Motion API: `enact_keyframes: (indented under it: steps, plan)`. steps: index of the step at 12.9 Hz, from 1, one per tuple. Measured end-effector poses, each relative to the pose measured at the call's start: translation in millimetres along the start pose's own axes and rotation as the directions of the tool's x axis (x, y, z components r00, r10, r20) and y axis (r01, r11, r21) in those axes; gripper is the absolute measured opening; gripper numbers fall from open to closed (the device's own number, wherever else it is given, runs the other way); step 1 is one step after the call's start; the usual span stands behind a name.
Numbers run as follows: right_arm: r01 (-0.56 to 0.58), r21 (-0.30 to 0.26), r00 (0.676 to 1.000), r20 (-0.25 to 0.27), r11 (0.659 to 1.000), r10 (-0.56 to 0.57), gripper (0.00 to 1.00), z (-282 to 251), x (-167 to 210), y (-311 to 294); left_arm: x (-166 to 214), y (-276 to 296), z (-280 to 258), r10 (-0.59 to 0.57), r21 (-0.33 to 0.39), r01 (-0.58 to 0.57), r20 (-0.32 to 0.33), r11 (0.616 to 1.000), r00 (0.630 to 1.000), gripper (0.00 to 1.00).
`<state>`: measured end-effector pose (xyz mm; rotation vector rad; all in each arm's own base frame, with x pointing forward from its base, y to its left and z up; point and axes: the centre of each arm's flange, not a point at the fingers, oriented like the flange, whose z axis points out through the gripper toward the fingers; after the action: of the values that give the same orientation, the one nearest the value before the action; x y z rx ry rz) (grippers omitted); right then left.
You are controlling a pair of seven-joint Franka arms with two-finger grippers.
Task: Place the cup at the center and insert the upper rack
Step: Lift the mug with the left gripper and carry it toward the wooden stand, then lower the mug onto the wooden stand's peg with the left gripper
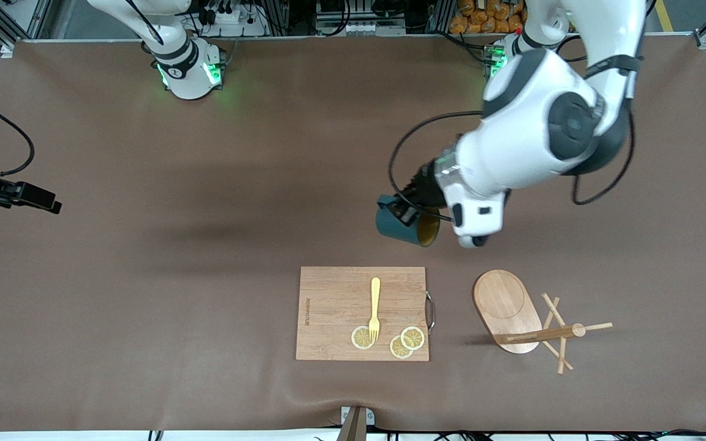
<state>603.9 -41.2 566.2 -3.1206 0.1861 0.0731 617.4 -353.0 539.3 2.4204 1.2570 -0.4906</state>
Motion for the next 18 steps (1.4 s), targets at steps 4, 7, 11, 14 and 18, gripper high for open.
enact_keyframes:
  steps: [4,7,11,14,18]
  plan:
    - [0.023,-0.001,1.000,-0.008,1.000,-0.023,1.00,-3.9,-0.6,-14.0,90.2,-21.5,-54.5,0.074,-0.086,-0.059,0.175,0.994,0.982,0.21]
    - [0.024,-0.001,1.000,-0.019,1.000,-0.024,1.00,-9.5,-1.8,-14.6,152.0,-45.2,-78.6,0.125,-0.151,-0.085,0.282,0.985,0.951,0.21]
    - [0.041,-0.005,0.999,-0.021,0.999,-0.041,1.00,-13.2,-5.0,-25.5,209.7,-63.0,-72.0,0.178,-0.224,-0.084,0.439,0.971,0.880,0.21]
    - [0.033,-0.006,0.999,-0.018,0.999,-0.033,1.00,-12.8,-4.8,-20.8,249.4,-71.4,-54.9,0.223,-0.294,-0.070,0.528,0.953,0.820,0.21]
    - [0.027,-0.008,1.000,0.003,1.000,-0.027,1.00,-2.5,-3.3,-18.1,283.6,-80.1,-40.6,0.221,-0.320,-0.033,0.572,0.947,0.790,0.21]
